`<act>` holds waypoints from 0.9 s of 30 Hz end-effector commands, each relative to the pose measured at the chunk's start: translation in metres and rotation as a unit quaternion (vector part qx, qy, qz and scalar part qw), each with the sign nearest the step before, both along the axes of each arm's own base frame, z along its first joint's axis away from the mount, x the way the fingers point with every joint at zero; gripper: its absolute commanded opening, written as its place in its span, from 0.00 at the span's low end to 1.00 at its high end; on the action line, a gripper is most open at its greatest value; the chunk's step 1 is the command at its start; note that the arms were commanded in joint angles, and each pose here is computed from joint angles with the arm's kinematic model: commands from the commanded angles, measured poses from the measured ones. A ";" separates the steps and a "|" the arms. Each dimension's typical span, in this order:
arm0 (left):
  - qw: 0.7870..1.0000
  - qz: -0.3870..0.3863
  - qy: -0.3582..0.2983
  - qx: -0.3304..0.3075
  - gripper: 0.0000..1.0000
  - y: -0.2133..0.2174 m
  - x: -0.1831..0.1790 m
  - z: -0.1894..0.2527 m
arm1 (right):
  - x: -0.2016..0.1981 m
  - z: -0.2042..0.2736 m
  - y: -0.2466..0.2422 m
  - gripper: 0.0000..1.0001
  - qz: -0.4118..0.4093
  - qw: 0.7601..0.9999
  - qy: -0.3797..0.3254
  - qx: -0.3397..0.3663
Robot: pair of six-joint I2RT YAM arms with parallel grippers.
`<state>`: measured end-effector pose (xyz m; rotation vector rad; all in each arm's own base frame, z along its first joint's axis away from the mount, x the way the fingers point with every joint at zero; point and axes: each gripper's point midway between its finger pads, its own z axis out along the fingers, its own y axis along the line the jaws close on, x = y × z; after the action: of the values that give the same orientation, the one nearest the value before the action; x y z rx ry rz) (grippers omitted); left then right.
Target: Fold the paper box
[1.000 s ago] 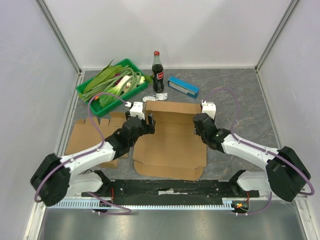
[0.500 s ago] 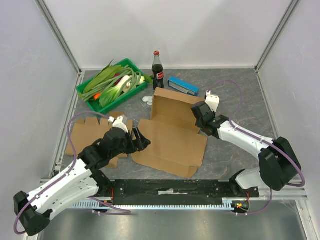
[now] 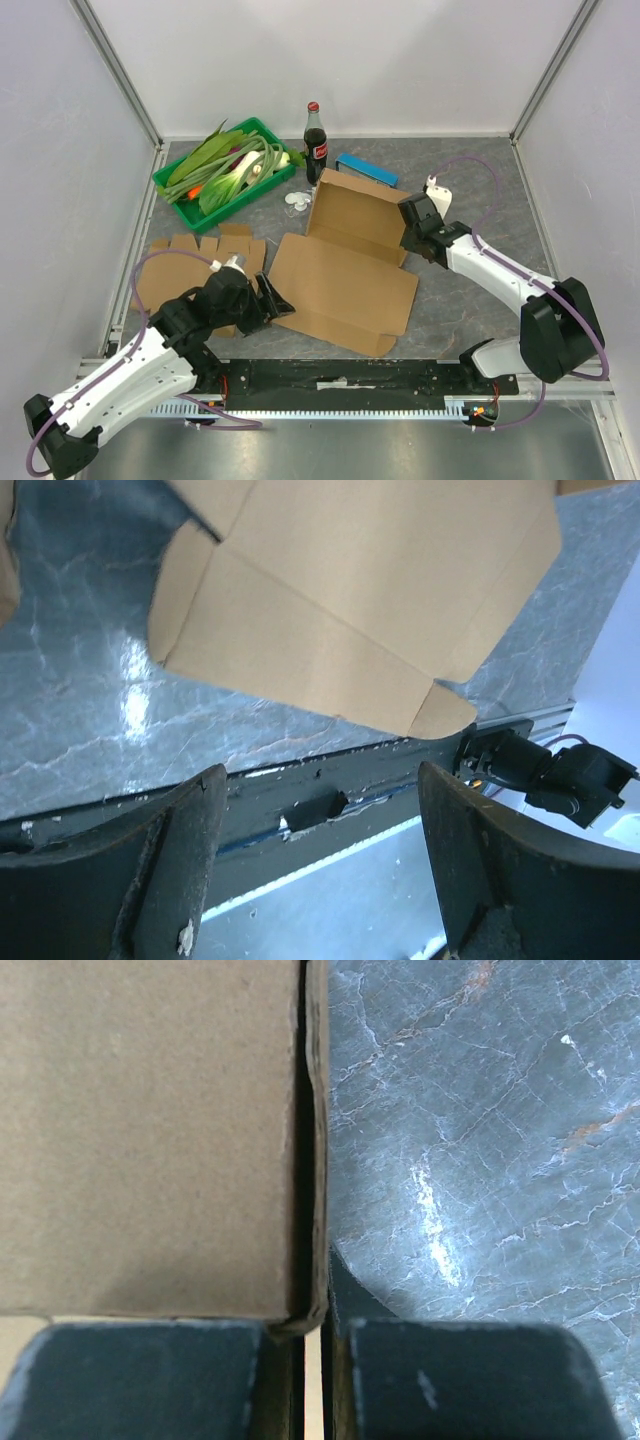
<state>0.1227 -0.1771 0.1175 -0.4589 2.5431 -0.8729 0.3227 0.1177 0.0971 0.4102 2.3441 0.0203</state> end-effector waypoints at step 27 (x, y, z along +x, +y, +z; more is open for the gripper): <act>0.988 0.043 -0.122 -0.090 0.02 -0.039 0.042 -0.009 | 0.000 0.027 0.015 0.28 0.077 0.995 0.018 0.059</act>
<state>0.1498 -0.2085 0.0525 -0.6840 2.3458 -1.0861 0.3200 0.1177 0.0973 0.4220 2.4212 0.1156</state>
